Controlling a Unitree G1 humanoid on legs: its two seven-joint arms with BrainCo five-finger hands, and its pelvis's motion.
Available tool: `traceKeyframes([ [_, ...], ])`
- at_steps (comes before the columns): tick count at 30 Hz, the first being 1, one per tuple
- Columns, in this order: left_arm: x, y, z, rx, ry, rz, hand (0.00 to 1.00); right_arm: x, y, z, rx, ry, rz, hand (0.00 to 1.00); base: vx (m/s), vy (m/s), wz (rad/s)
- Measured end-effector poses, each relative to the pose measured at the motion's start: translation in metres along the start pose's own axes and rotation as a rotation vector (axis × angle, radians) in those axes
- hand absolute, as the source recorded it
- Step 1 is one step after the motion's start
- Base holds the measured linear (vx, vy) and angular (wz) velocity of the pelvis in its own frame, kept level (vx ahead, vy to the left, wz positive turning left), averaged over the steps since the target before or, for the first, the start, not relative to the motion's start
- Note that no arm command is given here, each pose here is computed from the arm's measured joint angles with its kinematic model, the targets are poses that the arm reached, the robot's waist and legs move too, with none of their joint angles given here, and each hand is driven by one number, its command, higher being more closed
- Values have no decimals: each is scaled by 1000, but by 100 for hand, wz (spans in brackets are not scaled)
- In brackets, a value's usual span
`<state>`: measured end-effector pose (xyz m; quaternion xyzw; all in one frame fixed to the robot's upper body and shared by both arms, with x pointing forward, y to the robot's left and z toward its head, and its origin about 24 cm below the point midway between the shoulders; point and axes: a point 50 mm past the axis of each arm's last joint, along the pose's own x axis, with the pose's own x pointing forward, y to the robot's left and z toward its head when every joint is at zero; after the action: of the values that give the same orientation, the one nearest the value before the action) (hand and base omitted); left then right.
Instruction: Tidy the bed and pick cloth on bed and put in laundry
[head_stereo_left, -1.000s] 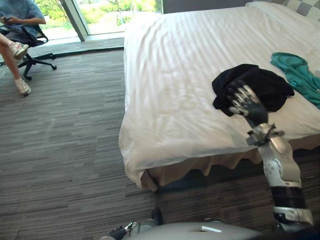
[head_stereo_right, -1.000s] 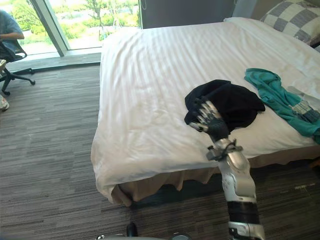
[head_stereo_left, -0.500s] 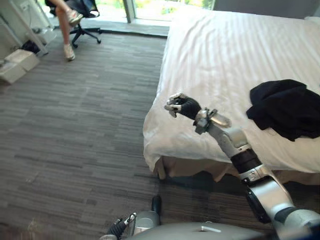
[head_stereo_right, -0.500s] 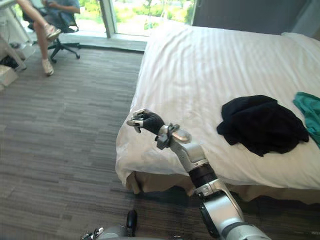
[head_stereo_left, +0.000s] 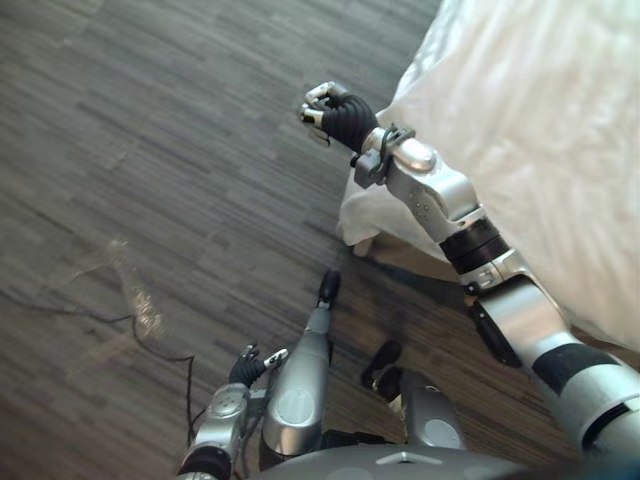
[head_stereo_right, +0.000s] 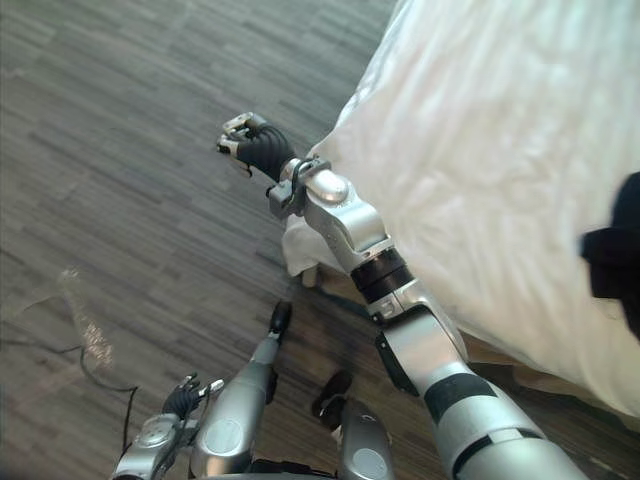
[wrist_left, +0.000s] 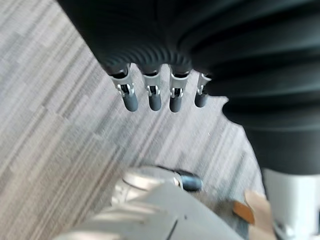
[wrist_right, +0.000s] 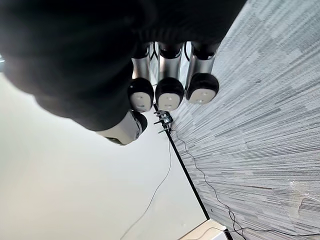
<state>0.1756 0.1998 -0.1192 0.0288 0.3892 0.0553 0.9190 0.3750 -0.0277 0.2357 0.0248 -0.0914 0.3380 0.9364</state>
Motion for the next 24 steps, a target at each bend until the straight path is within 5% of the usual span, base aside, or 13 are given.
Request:
traceKeyframes([
  [9,12,-40,51,56,-140,-135,0,-32,-93,-21,37,142,-421,100,-93,-35,7],
  [19,6,-70,88,-112,-291,-192,0,-29,-94,-1,105,-28,-393,100,-68,-50,-1],
  [24,3,-78,89,-139,-303,-196,0,-35,-86,-34,247,13,-340,100,20,22,-21],
])
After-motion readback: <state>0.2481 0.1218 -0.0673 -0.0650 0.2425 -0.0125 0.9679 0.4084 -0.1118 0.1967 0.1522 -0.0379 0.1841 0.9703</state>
